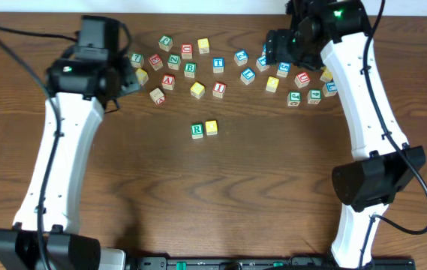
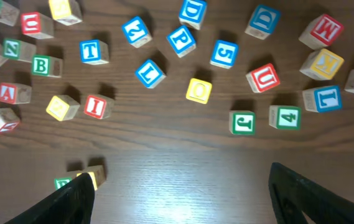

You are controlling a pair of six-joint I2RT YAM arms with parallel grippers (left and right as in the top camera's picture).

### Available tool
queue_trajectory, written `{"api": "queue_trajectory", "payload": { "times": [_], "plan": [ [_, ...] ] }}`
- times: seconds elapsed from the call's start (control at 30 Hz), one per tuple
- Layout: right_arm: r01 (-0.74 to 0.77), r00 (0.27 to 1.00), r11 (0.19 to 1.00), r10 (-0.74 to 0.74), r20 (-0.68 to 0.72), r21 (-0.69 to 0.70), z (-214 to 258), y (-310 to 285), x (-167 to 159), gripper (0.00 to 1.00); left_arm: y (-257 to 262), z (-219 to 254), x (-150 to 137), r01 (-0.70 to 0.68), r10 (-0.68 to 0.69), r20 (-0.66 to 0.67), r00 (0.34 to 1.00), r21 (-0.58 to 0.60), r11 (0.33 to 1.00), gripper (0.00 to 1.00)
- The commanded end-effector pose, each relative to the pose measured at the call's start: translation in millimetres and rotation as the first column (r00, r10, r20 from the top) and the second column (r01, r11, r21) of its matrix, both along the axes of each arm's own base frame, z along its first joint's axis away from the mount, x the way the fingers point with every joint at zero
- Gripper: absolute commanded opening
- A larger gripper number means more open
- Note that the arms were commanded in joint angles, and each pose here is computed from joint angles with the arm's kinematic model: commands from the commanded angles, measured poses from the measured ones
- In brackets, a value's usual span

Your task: Spell out ROBOT

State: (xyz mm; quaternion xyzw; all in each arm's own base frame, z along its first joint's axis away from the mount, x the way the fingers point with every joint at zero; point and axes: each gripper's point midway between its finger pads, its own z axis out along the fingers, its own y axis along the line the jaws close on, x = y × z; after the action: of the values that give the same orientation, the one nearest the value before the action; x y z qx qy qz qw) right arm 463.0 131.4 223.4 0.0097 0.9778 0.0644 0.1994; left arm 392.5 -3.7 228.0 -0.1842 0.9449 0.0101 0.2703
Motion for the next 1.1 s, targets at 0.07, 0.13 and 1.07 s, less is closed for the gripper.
{"api": "queue_trajectory", "payload": {
  "times": [0.07,0.13,1.07],
  "plan": [
    [-0.009,0.999,1.000,0.008,0.031,0.021,10.0,11.8,0.2,0.84,20.1,8.3,-0.6,-0.031,0.031,0.015,0.999,0.023,0.999,0.39],
    [-0.003,1.000,1.000,0.002,0.031,0.025,9.7,13.4,0.6,0.84,21.4,8.7,0.0,-0.035,0.035,0.018,0.999,0.023,0.999,0.39],
    [0.009,1.000,0.997,-0.010,0.016,0.079,-18.8,55.6,14.1,0.86,21.7,3.0,-0.9,-0.036,0.036,0.005,0.999,0.023,0.999,0.40]
  ]
}}
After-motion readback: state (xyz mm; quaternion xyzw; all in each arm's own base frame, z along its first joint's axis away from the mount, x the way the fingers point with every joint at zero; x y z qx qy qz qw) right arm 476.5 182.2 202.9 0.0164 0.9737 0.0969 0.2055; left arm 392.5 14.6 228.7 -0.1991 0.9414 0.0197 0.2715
